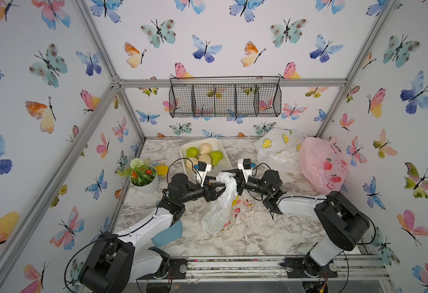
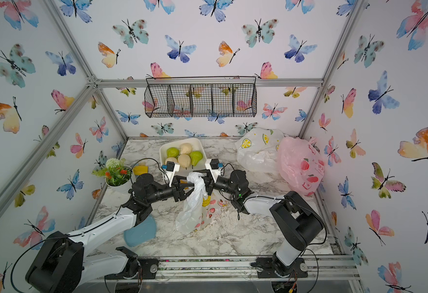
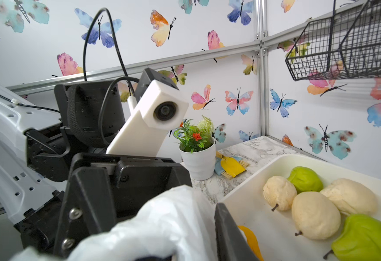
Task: Place the pears into plastic bags & tie knots
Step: Tie the plastic bag at the center of the board.
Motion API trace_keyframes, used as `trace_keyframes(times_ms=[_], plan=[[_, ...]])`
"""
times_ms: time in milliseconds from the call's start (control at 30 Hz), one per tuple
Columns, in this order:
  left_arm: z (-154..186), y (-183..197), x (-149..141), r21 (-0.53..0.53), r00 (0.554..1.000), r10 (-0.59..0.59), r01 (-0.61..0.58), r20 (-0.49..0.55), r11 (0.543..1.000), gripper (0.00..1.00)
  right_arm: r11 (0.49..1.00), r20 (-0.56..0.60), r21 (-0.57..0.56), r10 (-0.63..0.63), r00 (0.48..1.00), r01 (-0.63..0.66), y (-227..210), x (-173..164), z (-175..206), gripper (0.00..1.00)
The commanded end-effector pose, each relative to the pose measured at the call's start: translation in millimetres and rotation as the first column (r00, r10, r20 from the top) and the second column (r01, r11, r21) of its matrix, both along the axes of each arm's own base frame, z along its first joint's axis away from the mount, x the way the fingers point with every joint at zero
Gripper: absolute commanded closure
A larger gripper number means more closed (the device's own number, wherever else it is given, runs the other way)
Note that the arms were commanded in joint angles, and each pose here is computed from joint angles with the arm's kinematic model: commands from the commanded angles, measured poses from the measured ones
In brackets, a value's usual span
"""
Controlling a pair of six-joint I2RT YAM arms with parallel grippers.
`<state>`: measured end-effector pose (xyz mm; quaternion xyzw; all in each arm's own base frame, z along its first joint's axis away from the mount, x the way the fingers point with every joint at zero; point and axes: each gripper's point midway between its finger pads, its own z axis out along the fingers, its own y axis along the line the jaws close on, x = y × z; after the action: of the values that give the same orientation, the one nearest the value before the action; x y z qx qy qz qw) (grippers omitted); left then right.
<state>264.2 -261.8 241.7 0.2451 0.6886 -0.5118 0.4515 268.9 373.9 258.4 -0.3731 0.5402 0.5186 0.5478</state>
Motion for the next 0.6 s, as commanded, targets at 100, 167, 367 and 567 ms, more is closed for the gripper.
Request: trace_keyframes(times_ms=[100,167,367,567], plan=[[4,23,-2,0.084,0.995,0.083,-0.089,0.062,0.992,0.37,0.996,0.025,0.047,0.071,0.997,-0.072,2,-11,21,0.69],[3,43,4,0.158,0.984,0.165,-0.174,0.066,0.972,0.37,0.996,0.027,0.053,0.068,0.997,-0.069,2,-10,23,0.68],[33,72,3,0.134,0.945,0.236,-0.27,0.225,0.954,0.38,0.995,0.022,0.043,0.086,0.996,-0.087,4,-11,24,0.7],[28,55,-3,0.169,0.957,0.089,-0.14,0.277,0.976,0.59,0.992,0.013,0.042,0.121,0.993,-0.121,6,-15,26,0.74]])
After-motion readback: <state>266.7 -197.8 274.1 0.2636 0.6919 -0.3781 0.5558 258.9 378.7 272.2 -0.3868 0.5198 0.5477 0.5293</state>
